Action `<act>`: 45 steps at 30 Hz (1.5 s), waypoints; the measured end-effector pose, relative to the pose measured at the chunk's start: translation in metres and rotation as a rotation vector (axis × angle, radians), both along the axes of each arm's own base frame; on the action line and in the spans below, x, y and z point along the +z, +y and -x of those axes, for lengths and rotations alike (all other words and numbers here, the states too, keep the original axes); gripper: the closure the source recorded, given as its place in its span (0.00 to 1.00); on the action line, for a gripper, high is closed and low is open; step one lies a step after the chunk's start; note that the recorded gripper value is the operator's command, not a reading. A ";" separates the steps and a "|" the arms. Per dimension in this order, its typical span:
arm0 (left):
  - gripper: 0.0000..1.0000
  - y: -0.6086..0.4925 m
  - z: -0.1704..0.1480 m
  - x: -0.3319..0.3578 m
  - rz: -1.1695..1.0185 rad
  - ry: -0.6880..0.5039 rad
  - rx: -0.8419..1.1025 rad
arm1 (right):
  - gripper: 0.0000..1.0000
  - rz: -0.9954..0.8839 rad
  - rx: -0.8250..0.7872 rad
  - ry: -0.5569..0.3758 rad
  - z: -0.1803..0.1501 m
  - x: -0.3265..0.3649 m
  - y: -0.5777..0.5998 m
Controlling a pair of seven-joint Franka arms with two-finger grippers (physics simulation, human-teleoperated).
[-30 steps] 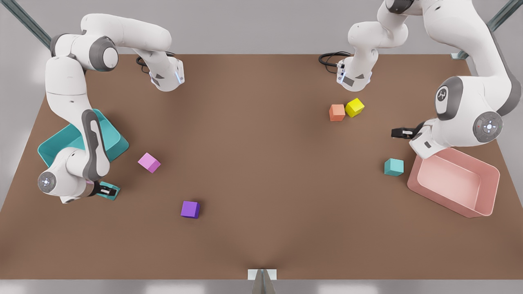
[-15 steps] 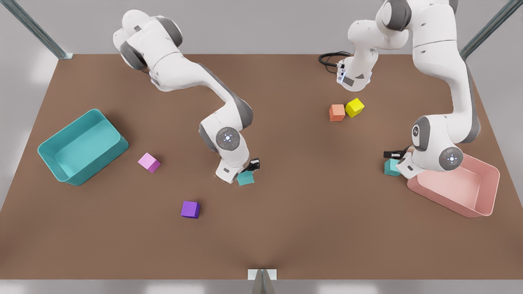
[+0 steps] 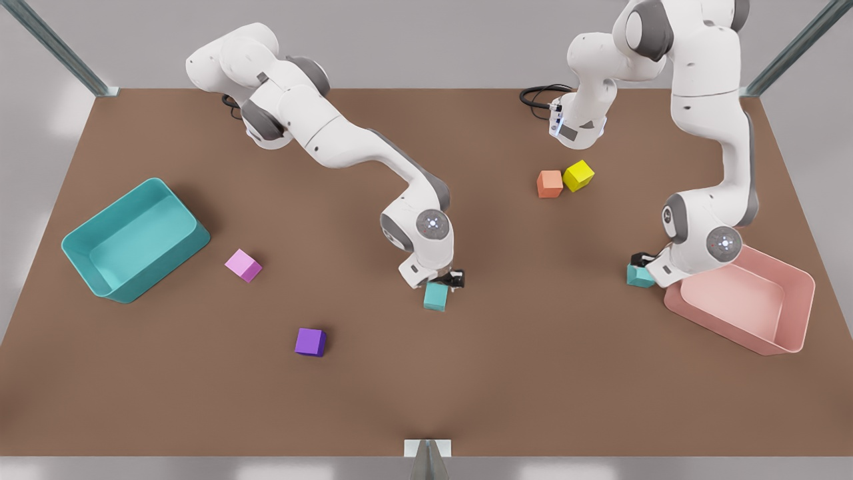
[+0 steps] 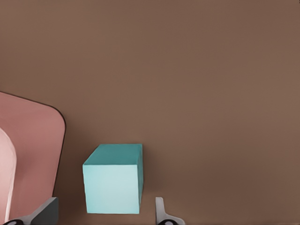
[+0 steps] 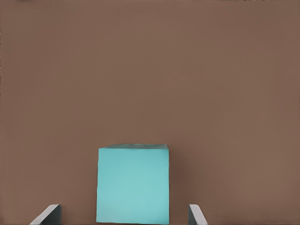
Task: Stack the two blue cubes on top of each other
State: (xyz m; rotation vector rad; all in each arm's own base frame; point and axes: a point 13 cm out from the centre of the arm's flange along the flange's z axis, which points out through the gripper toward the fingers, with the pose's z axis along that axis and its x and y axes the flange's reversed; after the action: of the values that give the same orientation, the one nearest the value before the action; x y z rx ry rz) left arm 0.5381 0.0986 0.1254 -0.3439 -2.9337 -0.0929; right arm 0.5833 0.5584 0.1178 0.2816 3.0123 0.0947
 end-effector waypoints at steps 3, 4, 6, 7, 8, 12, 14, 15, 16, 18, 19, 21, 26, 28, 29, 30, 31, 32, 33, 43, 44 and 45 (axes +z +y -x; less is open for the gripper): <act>0.00 0.001 0.000 -0.011 0.006 -0.004 -0.030 | 0.00 -0.058 -0.111 -0.032 -0.033 0.083 -0.024; 0.00 0.002 0.001 -0.016 0.007 -0.004 -0.039 | 0.00 -0.083 -0.180 -0.020 -0.055 0.127 -0.059; 0.00 0.004 0.001 -0.021 0.008 -0.009 -0.056 | 0.00 -0.101 -0.340 0.033 -0.105 0.202 -0.185; 0.00 0.005 0.001 -0.024 0.009 -0.010 -0.064 | 0.00 -0.087 -0.415 0.067 -0.125 0.219 -0.264; 0.00 0.005 0.002 -0.026 0.009 -0.010 -0.071 | 0.00 -0.069 -0.473 0.104 -0.137 0.225 -0.339; 0.00 0.007 0.003 -0.034 0.012 -0.008 -0.099 | 0.00 0.002 -0.480 0.073 -0.118 0.329 -0.519; 0.00 0.006 0.005 -0.037 0.018 -0.007 -0.105 | 0.00 0.025 -0.395 0.033 -0.087 0.392 -0.532; 0.00 0.006 0.005 -0.040 0.020 -0.005 -0.108 | 0.00 0.037 -0.345 0.033 -0.071 0.413 -0.530; 0.00 0.008 0.006 -0.043 0.020 -0.002 -0.110 | 0.00 0.052 -0.297 0.045 -0.051 0.427 -0.526; 0.00 0.009 0.007 -0.048 0.021 0.001 -0.116 | 0.00 0.091 -0.207 0.097 -0.006 0.432 -0.511; 0.00 0.010 0.008 -0.050 0.021 0.002 -0.119 | 0.00 0.106 -0.169 0.129 0.012 0.424 -0.507; 0.00 0.009 0.007 -0.053 0.024 0.000 -0.124 | 0.00 0.117 -0.104 0.190 0.024 0.398 -0.502; 0.00 0.010 0.009 -0.064 0.025 0.006 -0.138 | 0.00 0.114 -0.015 0.244 0.023 0.374 -0.516; 0.07 0.011 0.009 -0.067 0.024 0.007 -0.143 | 0.00 0.112 0.015 0.257 0.024 0.370 -0.519; 0.12 0.011 0.010 -0.069 0.024 0.008 -0.146 | 0.00 0.111 0.031 0.262 0.024 0.368 -0.520; 0.14 0.011 0.010 -0.070 0.023 0.009 -0.148 | 0.00 0.111 0.047 0.265 0.025 0.368 -0.520; 0.14 0.011 0.010 -0.073 0.023 0.011 -0.151 | 0.00 0.110 0.063 0.268 0.025 0.367 -0.520; 0.15 0.012 0.011 -0.076 0.022 0.014 -0.152 | 0.00 0.110 0.078 0.272 0.026 0.366 -0.519; 0.15 0.012 0.012 -0.077 0.023 0.014 -0.153 | 0.00 0.110 0.092 0.276 0.026 0.365 -0.519; 0.33 -0.012 -0.001 -0.052 0.034 -0.026 -0.178 | 0.00 0.099 0.193 0.296 0.028 0.357 -0.518; 0.33 -0.026 -0.002 -0.039 0.043 -0.032 -0.187 | 0.00 0.099 0.200 0.296 0.028 0.357 -0.518; 0.33 -0.046 -0.004 -0.025 0.053 -0.035 -0.202 | 0.00 0.098 0.207 0.297 0.028 0.357 -0.518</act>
State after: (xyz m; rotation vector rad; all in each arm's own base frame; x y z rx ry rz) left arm 0.5422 0.0524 0.1000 -0.6527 -2.9310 -0.0486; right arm 0.5548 0.0407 0.4751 -0.0304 3.3184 -0.0859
